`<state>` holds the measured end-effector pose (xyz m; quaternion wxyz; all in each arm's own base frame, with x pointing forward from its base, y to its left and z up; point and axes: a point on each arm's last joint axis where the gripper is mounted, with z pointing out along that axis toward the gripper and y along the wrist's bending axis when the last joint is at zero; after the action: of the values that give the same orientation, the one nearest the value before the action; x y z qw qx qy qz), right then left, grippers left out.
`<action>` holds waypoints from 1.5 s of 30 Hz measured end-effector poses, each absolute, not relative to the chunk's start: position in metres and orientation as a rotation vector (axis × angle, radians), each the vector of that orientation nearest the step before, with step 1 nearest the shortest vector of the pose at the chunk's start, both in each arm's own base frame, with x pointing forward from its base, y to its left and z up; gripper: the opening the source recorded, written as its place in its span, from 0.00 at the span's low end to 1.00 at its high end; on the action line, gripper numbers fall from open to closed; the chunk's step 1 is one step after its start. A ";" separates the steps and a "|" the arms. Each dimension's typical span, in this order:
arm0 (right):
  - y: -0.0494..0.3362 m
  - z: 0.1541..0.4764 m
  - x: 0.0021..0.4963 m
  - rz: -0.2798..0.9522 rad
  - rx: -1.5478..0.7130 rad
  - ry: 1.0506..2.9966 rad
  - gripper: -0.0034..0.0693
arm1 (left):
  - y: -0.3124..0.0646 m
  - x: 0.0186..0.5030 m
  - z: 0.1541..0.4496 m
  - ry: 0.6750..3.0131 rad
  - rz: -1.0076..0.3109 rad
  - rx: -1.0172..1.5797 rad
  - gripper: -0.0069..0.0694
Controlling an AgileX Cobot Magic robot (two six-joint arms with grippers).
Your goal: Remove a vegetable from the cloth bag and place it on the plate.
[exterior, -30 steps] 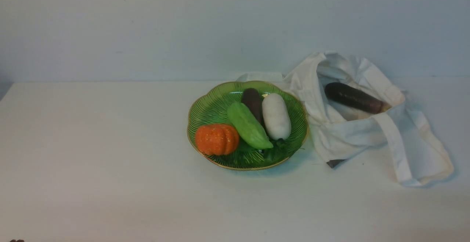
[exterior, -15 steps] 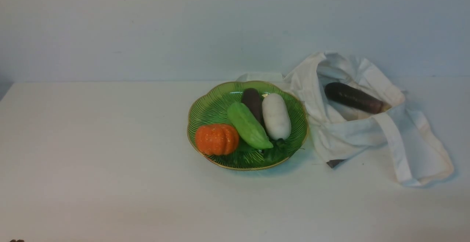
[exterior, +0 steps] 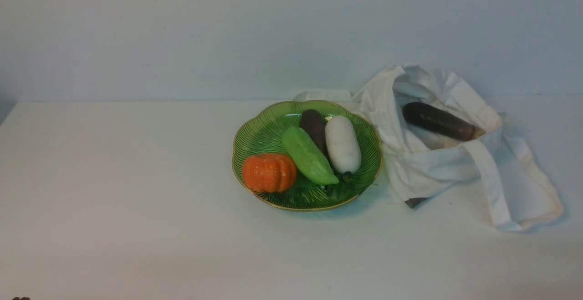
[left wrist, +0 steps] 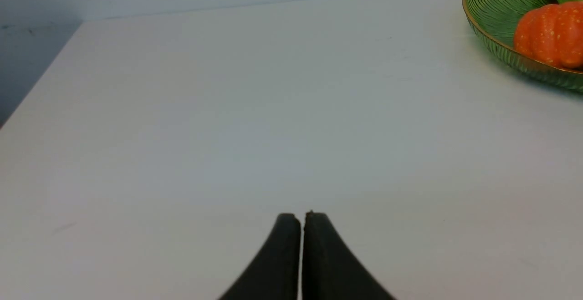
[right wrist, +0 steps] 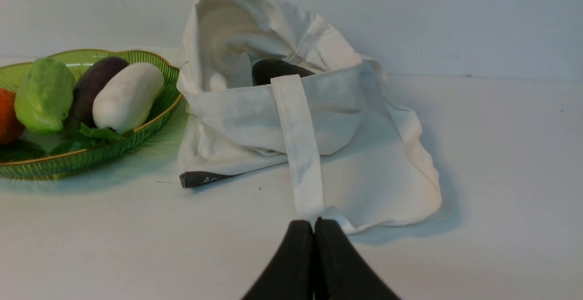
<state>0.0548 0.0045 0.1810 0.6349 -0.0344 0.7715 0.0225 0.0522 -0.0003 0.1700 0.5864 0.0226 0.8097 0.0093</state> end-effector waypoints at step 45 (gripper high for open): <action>0.005 0.181 0.055 0.041 -0.092 1.763 0.03 | 0.000 0.052 0.170 1.888 0.022 0.053 0.08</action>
<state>0.0548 0.0045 0.1810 0.6350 -0.0401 0.7713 0.0177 0.0522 -0.0003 0.1700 0.5864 0.0226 0.8097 0.0093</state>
